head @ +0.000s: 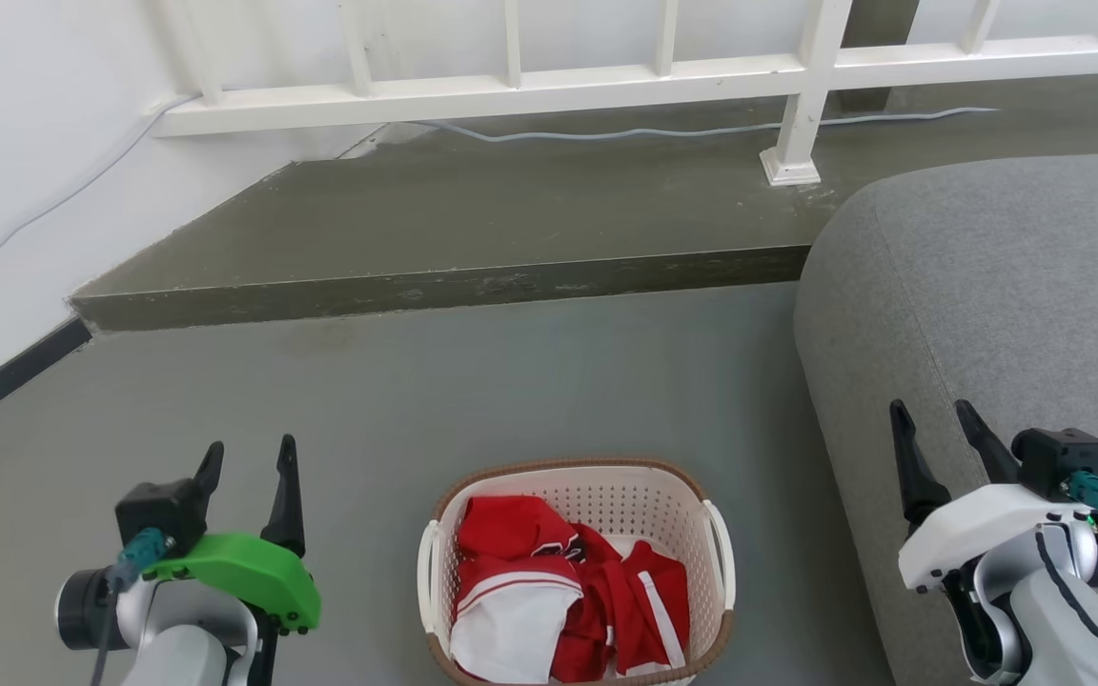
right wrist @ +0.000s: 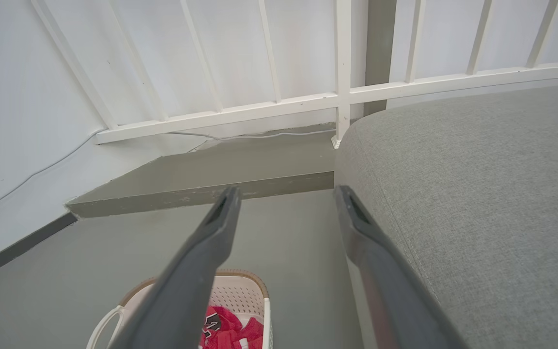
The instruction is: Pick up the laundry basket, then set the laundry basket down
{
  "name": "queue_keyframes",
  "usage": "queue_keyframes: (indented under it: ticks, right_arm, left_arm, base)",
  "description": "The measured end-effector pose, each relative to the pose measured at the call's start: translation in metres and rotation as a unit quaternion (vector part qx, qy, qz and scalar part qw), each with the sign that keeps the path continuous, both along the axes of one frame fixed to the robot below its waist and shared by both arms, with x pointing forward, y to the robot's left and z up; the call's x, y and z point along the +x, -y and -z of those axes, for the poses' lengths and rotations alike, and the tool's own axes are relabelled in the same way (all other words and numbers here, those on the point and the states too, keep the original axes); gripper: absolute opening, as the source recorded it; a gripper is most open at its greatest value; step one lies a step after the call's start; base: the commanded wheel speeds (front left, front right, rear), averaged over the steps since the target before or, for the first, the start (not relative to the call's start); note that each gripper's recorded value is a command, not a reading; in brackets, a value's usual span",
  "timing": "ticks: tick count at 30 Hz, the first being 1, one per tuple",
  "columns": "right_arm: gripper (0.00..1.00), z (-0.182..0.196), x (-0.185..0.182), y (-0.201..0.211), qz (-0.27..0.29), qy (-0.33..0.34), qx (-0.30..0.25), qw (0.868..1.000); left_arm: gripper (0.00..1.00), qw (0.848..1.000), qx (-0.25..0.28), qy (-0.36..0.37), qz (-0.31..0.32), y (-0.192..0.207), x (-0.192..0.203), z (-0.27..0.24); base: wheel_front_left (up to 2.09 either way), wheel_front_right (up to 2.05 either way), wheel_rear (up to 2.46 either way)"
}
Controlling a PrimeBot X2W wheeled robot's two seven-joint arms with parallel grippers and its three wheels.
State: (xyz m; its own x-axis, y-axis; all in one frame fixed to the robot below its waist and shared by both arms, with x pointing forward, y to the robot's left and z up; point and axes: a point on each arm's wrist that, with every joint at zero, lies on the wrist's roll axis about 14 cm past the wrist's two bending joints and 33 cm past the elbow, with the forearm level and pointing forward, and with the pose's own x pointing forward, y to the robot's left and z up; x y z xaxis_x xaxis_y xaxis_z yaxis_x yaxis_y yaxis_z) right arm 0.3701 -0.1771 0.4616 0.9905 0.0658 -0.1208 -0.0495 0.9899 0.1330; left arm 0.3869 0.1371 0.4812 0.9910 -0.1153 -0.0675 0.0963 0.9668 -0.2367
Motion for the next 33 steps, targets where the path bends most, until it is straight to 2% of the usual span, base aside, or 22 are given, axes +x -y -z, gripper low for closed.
queue_keyframes:
  ticks: [11,33]
  right_arm:
    - [1.00,-0.0069,0.0050,-0.0080,-0.025,0.026,-0.060,0.998]
    - [1.00,-0.0065,0.0075,-0.0086,-0.024,0.025,-0.054,0.998]
  left_arm:
    - [1.00,0.998,0.057,0.020,0.017,0.0086,0.0032,-0.0015]
    - [1.00,0.998,0.059,0.011,0.011,0.0054,0.0063,0.0041]
  base:
    - [0.00,0.00,0.00]
    - [0.00,0.00,0.00]
